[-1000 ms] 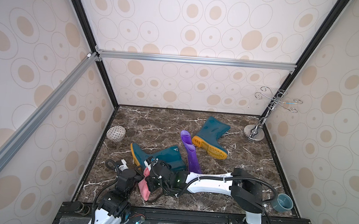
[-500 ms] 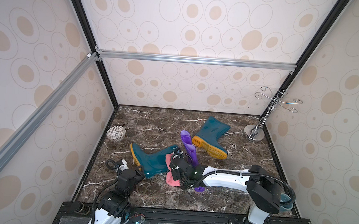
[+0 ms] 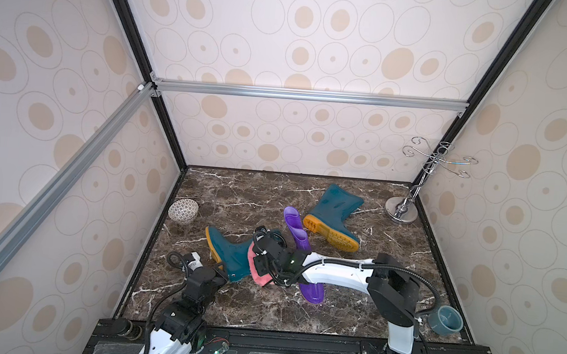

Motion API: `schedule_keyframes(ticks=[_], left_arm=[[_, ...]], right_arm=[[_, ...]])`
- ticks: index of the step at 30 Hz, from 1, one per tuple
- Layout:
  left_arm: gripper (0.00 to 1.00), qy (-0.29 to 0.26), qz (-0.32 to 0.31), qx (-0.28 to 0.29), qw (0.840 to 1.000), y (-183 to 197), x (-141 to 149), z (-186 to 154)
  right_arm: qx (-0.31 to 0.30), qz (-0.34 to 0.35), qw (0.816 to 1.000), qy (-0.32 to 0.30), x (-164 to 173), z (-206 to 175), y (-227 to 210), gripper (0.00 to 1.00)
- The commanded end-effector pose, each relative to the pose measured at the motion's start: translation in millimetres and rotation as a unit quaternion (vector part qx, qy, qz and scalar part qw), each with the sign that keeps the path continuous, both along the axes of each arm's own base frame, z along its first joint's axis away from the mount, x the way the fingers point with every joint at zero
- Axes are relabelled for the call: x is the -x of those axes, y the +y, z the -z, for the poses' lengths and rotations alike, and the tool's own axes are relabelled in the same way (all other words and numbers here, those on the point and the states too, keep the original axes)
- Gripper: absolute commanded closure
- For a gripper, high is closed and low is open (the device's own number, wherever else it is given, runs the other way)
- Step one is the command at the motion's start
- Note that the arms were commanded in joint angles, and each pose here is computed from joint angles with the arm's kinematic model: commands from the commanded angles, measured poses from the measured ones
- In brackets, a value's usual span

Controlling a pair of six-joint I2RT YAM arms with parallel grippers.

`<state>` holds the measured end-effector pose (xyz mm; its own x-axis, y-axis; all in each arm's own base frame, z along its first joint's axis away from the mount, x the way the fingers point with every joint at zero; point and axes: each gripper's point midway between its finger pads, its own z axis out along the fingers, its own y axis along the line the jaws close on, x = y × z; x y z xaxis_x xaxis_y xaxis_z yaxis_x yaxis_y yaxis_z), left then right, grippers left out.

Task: Wipe the rubber boots with a cloth
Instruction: Wipe the dirt off the rubber boot, then adjust the rubber boot at the center of the board.

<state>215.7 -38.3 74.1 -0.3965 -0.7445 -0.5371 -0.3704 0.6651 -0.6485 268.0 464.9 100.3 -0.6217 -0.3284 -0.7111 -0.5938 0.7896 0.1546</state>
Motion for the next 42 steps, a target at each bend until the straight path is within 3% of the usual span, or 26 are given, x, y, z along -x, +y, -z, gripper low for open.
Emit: schedule_keyframes(ticks=[1,11,16,21,33,42], left_arm=[[1.00,0.069,0.004,-0.027,0.997,6,20,37],[1.00,0.068,0.001,-0.031,0.997,7,18,35],[1.00,0.062,0.000,-0.023,0.998,5,15,26],[1.00,0.046,-0.005,-0.016,0.999,4,9,6],[1.00,0.013,-0.015,-0.040,0.999,9,-3,-40],[1.00,-0.007,-0.017,-0.050,0.999,11,-8,-78]], right_arm=[[-0.033,-0.030,0.999,-0.017,-7,-20,29,1.00],[-0.046,-0.019,0.999,-0.002,16,-32,-15,1.00],[-0.062,-0.126,0.990,0.029,60,-58,-13,1.00],[-0.074,-0.179,0.981,0.002,90,-98,-17,1.00],[-0.148,-0.151,0.970,-0.121,93,-230,-70,1.00],[-0.202,-0.157,0.953,-0.162,108,-294,-102,1.00]])
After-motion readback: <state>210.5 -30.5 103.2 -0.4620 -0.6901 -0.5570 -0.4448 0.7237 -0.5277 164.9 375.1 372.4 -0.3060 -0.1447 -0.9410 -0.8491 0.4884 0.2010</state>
